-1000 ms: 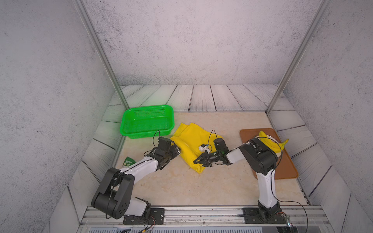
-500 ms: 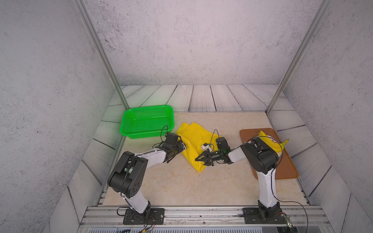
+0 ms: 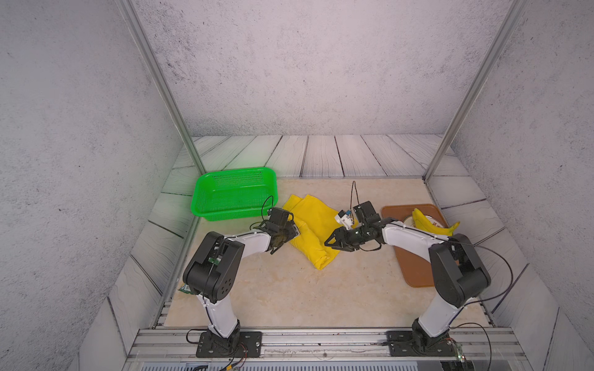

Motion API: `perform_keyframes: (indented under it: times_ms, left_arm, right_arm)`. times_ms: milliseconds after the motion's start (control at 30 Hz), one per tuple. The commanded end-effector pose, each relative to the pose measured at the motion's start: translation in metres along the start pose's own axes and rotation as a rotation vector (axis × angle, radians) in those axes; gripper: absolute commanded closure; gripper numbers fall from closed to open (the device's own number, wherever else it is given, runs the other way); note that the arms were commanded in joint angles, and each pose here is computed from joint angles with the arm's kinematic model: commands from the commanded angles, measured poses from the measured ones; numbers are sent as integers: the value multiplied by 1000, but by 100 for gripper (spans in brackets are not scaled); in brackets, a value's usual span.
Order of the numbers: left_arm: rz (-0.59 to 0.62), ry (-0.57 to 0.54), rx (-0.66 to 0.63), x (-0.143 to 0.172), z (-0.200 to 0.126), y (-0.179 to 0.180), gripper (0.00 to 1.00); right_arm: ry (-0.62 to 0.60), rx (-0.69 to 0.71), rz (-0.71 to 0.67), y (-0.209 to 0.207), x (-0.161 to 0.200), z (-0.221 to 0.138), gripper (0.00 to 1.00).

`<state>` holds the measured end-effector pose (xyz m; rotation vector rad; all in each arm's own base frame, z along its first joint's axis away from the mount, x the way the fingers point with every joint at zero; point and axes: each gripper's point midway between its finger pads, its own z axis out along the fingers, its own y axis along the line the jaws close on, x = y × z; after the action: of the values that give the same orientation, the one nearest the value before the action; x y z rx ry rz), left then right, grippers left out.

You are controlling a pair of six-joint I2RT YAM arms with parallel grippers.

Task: Roll up the shorts
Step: Roll the shorts at the center of the board.

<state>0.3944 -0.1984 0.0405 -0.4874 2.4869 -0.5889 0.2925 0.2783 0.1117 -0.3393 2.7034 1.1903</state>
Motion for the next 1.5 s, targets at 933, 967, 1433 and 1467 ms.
perform_keyframes:
  times_ms: [933,967,1433,1467]
  left_arm:
    - [-6,182,-130,55,3,38,32]
    - [-9,182,-132,55,3,39,32]
    - [-52,201,-96,60,0,42,32]
    - [-50,203,-92,60,0,41,32]
  right_arm:
    - [-62,802,-1057,16,4,83,12]
    - [-65,808,-1065,16,4,86,11]
    - [53,778,-1004,-21,22,117,62]
    - [62,762,-989,-21,24,116,68]
